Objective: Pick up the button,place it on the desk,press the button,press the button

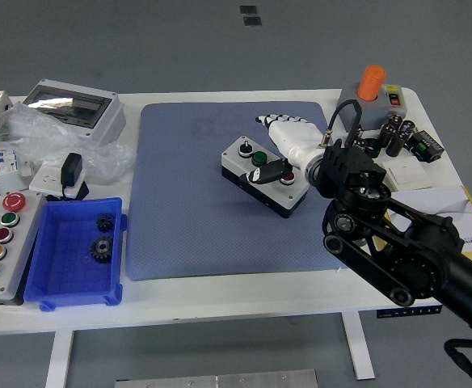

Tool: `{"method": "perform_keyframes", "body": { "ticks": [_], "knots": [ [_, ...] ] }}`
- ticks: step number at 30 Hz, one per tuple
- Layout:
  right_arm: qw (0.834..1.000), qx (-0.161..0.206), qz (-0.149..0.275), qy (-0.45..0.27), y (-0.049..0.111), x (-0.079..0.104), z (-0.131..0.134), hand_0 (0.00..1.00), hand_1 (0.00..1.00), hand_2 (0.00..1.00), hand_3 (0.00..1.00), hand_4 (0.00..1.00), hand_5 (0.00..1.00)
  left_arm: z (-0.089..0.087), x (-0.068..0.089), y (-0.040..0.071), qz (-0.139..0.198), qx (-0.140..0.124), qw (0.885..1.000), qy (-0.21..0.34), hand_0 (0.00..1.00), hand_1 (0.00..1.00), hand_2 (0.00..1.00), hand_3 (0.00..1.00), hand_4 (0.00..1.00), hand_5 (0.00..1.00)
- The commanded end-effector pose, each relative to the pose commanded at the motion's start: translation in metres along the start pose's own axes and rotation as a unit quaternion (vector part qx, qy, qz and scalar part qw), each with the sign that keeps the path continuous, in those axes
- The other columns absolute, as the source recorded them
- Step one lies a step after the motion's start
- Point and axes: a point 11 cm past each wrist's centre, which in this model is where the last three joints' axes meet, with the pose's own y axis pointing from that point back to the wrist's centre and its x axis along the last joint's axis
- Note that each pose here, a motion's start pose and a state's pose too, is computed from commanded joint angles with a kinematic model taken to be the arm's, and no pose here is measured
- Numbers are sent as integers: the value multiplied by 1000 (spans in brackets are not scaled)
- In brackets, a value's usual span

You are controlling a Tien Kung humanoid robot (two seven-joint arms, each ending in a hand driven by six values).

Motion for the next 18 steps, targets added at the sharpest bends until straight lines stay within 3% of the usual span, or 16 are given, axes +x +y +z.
{"method": "perform_keyframes", "body": {
  "ticks": [12, 18],
  "knots": [
    [999, -34, -9, -6, -16, -1, 14, 998, 998, 998, 998, 982, 542, 1, 1, 0, -1, -2, 1000, -2, 599, 581, 559, 648, 716, 344],
    [998, -45, -28, -16, -23, -13, 16, 998, 998, 998, 998, 989, 503, 5, 0, 1, -4, -8, 1000, -3, 599, 581, 558, 647, 714, 342]
  ]
}}
